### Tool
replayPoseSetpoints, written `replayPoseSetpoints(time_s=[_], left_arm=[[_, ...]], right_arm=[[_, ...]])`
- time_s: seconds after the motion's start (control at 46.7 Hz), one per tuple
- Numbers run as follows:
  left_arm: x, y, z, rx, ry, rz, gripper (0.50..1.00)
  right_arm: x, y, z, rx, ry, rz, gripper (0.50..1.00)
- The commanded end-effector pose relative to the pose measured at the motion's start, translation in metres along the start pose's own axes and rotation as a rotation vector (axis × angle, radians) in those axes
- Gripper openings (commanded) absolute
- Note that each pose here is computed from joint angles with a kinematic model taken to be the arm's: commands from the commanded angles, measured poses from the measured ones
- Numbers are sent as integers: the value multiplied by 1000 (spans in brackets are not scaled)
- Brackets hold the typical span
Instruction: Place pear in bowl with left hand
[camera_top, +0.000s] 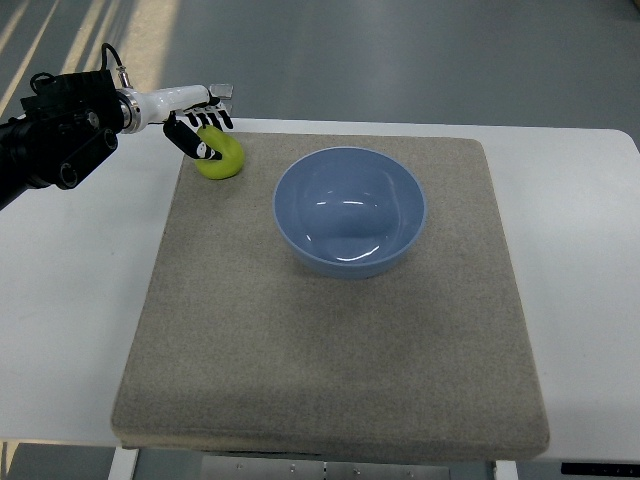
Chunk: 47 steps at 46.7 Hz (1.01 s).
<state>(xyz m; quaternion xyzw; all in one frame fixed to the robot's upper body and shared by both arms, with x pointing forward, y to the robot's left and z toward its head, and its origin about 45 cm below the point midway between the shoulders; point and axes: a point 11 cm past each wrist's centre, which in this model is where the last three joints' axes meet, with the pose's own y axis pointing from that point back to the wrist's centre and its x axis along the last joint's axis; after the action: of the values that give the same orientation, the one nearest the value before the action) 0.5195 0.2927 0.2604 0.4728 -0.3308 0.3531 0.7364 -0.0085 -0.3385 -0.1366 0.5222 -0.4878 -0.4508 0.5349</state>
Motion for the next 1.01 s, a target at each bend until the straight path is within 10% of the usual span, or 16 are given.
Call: replayPoseSetpoints(time_s=[0.0, 0.984], left_arm=[[0, 0, 1, -1, 1, 0, 769], [-7, -1, -3, 6, 4, -12, 868]], right_arm=[[0, 0, 0, 0, 0, 0, 924], [0, 0, 0, 0, 0, 0, 924]])
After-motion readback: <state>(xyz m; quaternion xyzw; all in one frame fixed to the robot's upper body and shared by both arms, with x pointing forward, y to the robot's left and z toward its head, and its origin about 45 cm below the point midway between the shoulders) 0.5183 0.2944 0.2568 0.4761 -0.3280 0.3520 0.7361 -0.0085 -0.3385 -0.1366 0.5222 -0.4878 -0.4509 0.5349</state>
